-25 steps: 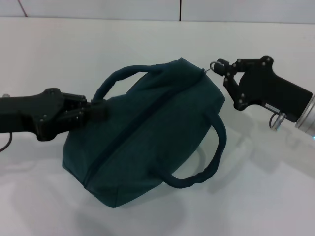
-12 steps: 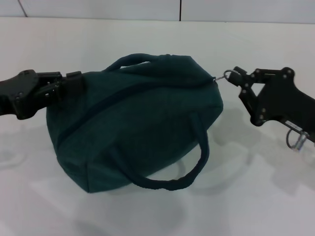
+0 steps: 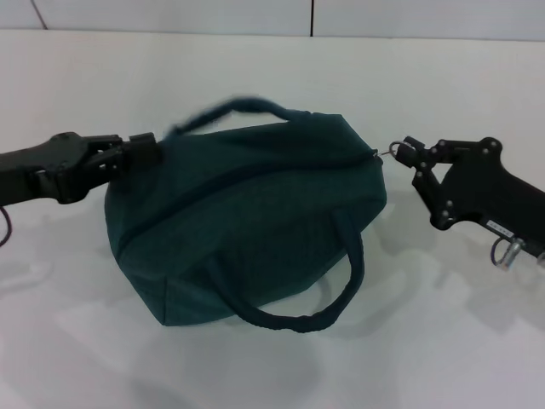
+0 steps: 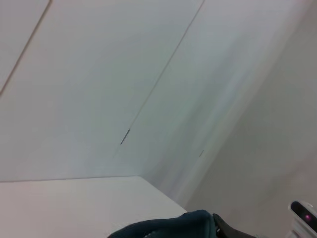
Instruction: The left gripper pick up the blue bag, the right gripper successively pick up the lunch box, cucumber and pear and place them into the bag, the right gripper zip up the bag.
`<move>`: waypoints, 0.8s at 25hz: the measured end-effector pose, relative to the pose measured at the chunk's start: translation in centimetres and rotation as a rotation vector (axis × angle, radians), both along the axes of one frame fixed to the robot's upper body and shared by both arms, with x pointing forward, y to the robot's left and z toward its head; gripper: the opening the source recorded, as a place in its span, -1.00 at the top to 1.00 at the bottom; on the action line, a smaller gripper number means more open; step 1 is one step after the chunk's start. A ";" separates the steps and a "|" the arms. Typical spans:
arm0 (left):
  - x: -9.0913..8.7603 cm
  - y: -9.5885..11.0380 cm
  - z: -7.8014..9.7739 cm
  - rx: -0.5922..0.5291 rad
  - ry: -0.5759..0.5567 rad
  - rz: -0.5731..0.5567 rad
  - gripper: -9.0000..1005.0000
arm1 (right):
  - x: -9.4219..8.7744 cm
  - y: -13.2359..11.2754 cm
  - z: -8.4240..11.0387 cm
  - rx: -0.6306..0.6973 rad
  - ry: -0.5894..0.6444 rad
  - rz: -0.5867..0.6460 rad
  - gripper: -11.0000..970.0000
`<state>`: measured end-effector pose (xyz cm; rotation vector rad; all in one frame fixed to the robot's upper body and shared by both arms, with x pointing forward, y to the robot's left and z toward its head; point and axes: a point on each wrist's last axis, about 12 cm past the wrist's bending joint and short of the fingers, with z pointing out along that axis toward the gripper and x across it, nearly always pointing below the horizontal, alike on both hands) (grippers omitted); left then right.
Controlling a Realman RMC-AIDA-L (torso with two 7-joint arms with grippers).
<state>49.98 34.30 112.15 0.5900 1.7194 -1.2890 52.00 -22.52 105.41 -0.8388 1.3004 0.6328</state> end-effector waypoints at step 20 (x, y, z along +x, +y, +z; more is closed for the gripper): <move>0.1 -0.5 -0.6 0.003 0.003 0.013 0.89 | 2.2 1.3 -1.2 -0.127 0.083 -0.045 0.96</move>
